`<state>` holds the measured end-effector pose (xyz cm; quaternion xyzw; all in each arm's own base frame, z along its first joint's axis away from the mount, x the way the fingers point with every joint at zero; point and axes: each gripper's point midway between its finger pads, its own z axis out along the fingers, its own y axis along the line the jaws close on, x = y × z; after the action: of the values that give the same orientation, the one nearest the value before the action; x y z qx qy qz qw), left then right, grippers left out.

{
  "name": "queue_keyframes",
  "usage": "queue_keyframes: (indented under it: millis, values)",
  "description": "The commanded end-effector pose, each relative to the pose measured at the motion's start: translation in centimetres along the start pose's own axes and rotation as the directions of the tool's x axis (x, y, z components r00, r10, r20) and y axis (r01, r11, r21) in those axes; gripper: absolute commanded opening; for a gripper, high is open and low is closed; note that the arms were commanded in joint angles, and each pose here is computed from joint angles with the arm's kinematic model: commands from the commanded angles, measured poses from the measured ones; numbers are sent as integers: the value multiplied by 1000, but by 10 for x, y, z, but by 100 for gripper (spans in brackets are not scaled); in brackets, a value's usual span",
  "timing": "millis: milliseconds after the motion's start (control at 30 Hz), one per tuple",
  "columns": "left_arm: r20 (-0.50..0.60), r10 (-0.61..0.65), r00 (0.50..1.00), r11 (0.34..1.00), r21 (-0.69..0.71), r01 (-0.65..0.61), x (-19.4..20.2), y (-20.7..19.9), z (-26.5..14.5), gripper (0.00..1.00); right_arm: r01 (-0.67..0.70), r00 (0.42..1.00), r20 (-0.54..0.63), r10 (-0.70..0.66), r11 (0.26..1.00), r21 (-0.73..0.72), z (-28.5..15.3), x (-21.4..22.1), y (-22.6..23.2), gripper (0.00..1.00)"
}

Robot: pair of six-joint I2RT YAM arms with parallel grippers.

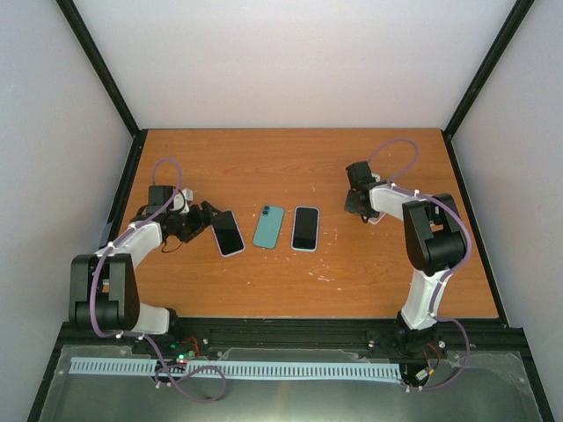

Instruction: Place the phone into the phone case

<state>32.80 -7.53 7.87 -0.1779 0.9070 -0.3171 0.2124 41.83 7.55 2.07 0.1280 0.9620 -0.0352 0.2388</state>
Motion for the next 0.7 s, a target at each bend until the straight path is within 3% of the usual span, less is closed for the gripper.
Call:
queue_keyframes:
  millis: [0,200,467,667]
  values:
    - [9,77,997,997,29,-77,-1,-17,-9,88,16,1000,-3,-16,1000,-3,1,-4,2,19]
    - [-10,154,988,988,17,-154,8,-38,1,85,37,998,-52,-40,998,-55,-7,13,4,3]
    - [-38,245,969,969,23,-245,11,-65,18,86,29,997,-67,-41,986,-167,-57,52,11,3]
    - [-87,321,943,947,21,-321,16,-87,40,89,81,992,-67,-107,947,-312,-107,102,43,3]
